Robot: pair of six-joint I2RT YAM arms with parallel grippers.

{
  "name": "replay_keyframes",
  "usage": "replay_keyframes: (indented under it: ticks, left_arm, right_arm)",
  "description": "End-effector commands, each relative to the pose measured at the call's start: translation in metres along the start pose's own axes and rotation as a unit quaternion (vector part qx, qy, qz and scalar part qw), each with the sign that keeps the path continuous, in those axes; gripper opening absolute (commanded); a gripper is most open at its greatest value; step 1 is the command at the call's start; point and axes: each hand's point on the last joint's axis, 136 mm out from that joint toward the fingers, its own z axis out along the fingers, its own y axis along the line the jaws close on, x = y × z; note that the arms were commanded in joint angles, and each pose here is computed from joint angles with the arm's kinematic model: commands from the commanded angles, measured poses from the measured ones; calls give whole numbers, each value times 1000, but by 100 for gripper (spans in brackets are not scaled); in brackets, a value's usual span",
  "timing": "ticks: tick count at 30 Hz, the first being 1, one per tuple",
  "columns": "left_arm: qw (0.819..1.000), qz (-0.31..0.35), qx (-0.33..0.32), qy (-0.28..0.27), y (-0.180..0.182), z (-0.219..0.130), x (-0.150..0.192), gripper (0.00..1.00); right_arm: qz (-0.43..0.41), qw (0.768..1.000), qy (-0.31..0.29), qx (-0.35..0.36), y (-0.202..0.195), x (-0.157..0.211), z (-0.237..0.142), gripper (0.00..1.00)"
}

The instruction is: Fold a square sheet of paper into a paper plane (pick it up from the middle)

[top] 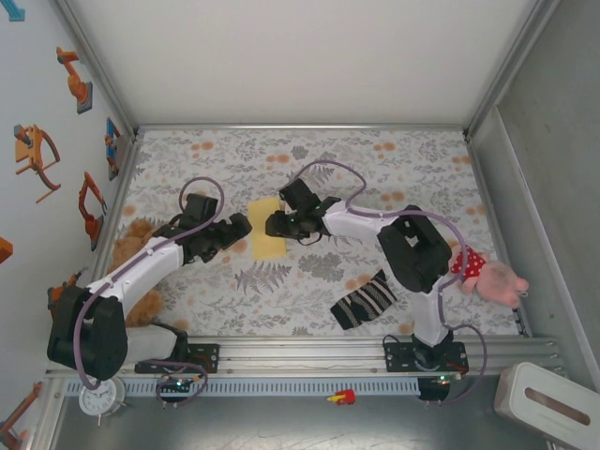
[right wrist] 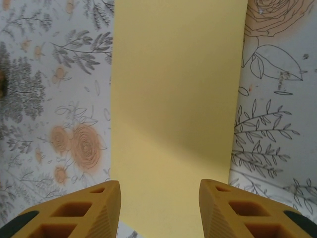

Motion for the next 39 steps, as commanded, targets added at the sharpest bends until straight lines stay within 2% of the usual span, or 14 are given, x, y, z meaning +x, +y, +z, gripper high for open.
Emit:
replay_keyframes:
  ticks: [1, 7, 12, 20, 24, 28, 35, 39]
  left_arm:
    - [1000, -4, 17, -2, -7, -2, -3, 100]
    - [999, -2, 34, 1, -12, 4, -3, 96]
    - [999, -3, 42, 18, -16, 9, 1, 96]
    - [996, -3, 77, 55, -30, 19, 14, 96]
    - [992, -3, 95, 83, -41, 26, 28, 96]
    - [988, -6, 117, 103, -56, 32, 39, 96]
    - [981, -13, 133, 137, -72, 43, 61, 100]
    - [979, -32, 131, 156, -73, 50, 70, 91]
  right_arm:
    - [1, 1000, 5, -2, 5, -6, 6, 45]
    - [6, 999, 39, 9, -7, 6, 23, 44]
    - [19, 998, 51, 39, -27, 20, 23, 43]
    - [72, 993, 38, 86, -82, 46, -10, 39]
    - [63, 997, -2, 51, -75, 34, -40, 37]
    - [46, 998, -43, 10, -53, 11, -63, 37]
    - [64, 998, -27, -7, -54, 10, -48, 36]
    - [74, 997, -9, -4, -62, 14, -36, 34]
